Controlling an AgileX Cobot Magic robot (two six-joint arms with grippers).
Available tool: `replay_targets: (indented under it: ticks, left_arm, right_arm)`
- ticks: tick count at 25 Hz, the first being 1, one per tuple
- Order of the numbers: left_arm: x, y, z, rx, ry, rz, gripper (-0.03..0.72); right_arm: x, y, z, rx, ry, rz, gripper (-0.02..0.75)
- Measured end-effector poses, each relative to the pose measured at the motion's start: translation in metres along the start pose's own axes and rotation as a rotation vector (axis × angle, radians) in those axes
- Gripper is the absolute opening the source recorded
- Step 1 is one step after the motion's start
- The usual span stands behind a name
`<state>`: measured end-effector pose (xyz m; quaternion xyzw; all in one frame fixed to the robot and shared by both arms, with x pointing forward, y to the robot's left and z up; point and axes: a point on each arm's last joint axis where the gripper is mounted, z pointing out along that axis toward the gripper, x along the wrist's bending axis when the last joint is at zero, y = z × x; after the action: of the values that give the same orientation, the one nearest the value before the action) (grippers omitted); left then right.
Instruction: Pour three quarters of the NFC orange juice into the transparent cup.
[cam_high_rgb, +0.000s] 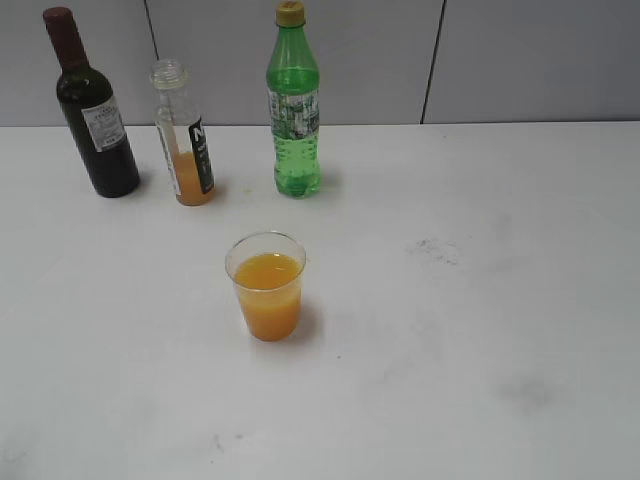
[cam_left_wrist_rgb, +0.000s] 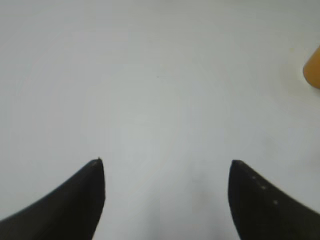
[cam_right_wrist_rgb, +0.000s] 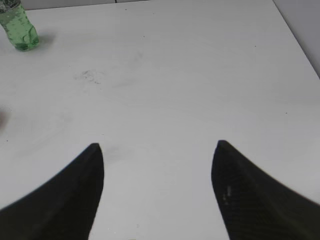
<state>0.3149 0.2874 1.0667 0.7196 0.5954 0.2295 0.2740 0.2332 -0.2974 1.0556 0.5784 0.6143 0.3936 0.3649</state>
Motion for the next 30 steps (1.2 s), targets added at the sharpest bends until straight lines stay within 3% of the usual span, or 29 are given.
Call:
replay_targets:
  ticks: [14, 26, 30]
  left_arm:
    - [0.0, -0.04, 0.001, 0.024, 0.0, -0.001, 0.585]
    - [0.0, -0.071, -0.036, -0.289, 0.001, -0.006, 0.584]
    - [0.0, -0.076, -0.039, -0.321, 0.001, -0.006, 0.584]
  right_arm:
    - [0.0, 0.0, 0.0, 0.0, 0.0, 0.0, 0.519]
    - [0.0, 0.0, 0.0, 0.0, 0.0, 0.0, 0.519]
    - [0.0, 0.0, 0.0, 0.0, 0.0, 0.0, 0.519]
